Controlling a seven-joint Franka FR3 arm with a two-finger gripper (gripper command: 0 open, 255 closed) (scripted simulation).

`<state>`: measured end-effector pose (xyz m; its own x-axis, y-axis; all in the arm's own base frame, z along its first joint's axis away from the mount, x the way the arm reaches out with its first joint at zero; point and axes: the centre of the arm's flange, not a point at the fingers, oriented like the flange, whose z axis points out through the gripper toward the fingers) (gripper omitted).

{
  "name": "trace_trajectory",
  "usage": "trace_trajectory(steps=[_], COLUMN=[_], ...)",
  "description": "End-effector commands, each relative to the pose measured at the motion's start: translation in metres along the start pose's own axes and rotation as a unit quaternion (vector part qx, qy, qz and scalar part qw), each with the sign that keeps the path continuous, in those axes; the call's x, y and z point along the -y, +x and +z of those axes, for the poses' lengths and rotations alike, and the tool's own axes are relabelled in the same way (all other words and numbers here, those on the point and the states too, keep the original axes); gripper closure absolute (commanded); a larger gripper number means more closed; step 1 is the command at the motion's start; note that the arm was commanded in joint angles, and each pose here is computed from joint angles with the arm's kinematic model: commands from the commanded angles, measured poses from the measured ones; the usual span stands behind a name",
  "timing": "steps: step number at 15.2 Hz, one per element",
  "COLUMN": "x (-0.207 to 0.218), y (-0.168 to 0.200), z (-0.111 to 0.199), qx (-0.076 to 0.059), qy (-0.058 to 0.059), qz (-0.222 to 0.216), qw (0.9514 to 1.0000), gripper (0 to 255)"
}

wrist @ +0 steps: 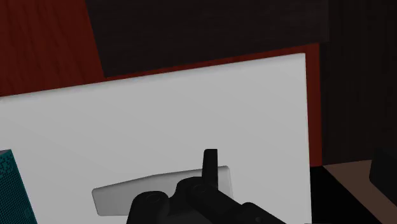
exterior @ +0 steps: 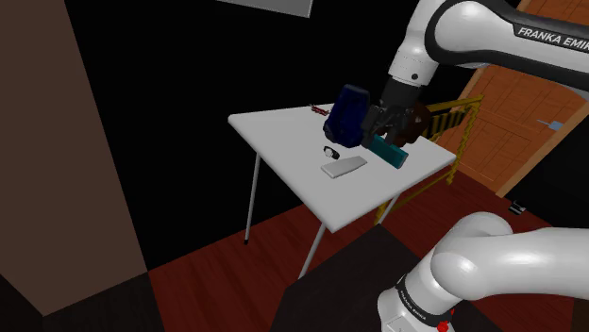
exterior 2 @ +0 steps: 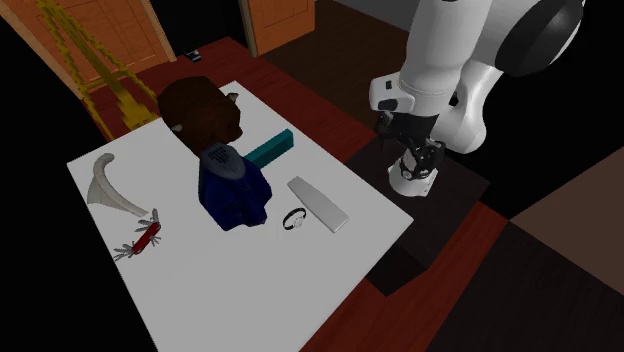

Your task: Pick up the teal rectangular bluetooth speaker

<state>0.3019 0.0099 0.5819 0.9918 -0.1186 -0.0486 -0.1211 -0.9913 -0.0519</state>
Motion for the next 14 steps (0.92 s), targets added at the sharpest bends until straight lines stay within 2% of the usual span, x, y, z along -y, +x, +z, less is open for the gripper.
trace_trajectory(steps=[1, 14], x=[0.000, -0.148], y=[0.000, 0.067], z=[0.000, 0.042], qx=[0.000, 0.004], qy=[0.000, -0.015], qz=[0.000, -0.028], qw=[1.0000, 0.9995], gripper=[0, 0])
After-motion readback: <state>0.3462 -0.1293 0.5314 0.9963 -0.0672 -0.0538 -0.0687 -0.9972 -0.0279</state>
